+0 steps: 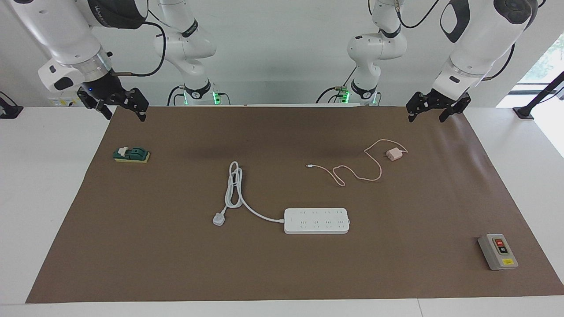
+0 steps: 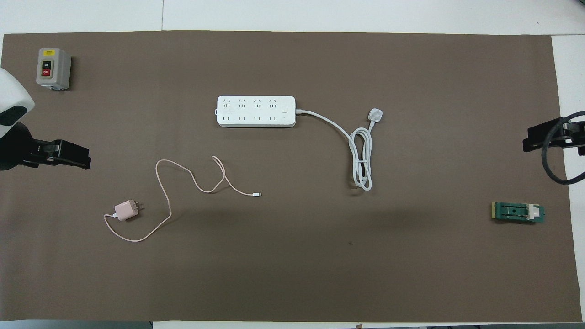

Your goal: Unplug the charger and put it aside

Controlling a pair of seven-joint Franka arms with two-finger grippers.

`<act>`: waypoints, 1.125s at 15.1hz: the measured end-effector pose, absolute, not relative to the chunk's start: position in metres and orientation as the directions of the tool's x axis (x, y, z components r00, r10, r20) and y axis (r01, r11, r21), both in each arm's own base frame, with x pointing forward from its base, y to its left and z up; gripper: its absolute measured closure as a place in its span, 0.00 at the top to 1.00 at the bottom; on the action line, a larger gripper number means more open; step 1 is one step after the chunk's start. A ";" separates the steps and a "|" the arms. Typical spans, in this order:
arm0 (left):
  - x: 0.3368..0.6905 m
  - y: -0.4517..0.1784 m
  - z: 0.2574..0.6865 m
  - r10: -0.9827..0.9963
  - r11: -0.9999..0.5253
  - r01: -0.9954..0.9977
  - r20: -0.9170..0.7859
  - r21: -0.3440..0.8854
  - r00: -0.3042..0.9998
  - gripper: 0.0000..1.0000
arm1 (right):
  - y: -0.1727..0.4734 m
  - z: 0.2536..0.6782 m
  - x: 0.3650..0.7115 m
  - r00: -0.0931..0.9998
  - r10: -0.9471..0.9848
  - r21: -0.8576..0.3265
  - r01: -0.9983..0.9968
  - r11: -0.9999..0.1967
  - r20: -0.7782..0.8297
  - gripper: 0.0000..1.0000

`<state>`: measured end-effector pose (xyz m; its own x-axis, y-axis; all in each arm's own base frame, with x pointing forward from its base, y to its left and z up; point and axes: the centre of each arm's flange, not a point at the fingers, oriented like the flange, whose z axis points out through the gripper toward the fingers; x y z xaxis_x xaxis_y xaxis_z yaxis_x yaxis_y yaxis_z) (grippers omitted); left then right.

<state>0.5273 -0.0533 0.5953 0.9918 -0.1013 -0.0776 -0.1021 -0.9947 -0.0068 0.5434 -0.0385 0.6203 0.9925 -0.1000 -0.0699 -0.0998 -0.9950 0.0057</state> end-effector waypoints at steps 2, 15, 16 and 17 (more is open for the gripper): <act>0.527 -0.053 0.595 -0.102 -0.995 -0.103 -0.077 -0.009 0.992 1.00 | -0.039 0.620 0.543 0.993 -0.100 0.006 -0.100 -0.995 -0.070 1.00; 0.527 -0.058 0.596 -0.122 -0.992 -0.123 -0.074 -0.010 0.990 1.00 | -0.039 0.620 0.543 0.992 -0.100 0.006 -0.100 -0.995 -0.070 1.00; 0.527 -0.058 0.595 -0.122 -0.992 -0.123 -0.075 -0.010 0.990 1.00 | -0.039 0.620 0.543 0.992 -0.100 0.006 -0.100 -0.995 -0.070 1.00; 0.527 -0.058 0.596 -0.122 -0.992 -0.123 -0.075 -0.010 0.990 1.00 | -0.039 0.620 0.543 0.992 -0.100 0.006 -0.100 -0.995 -0.070 1.00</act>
<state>0.5271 -0.0579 0.5956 0.9897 -0.1216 -0.0755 -0.1227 -0.9924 -0.0102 0.5434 -0.0386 0.6201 0.9925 -0.1000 -0.0704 -0.0998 -0.9950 0.0057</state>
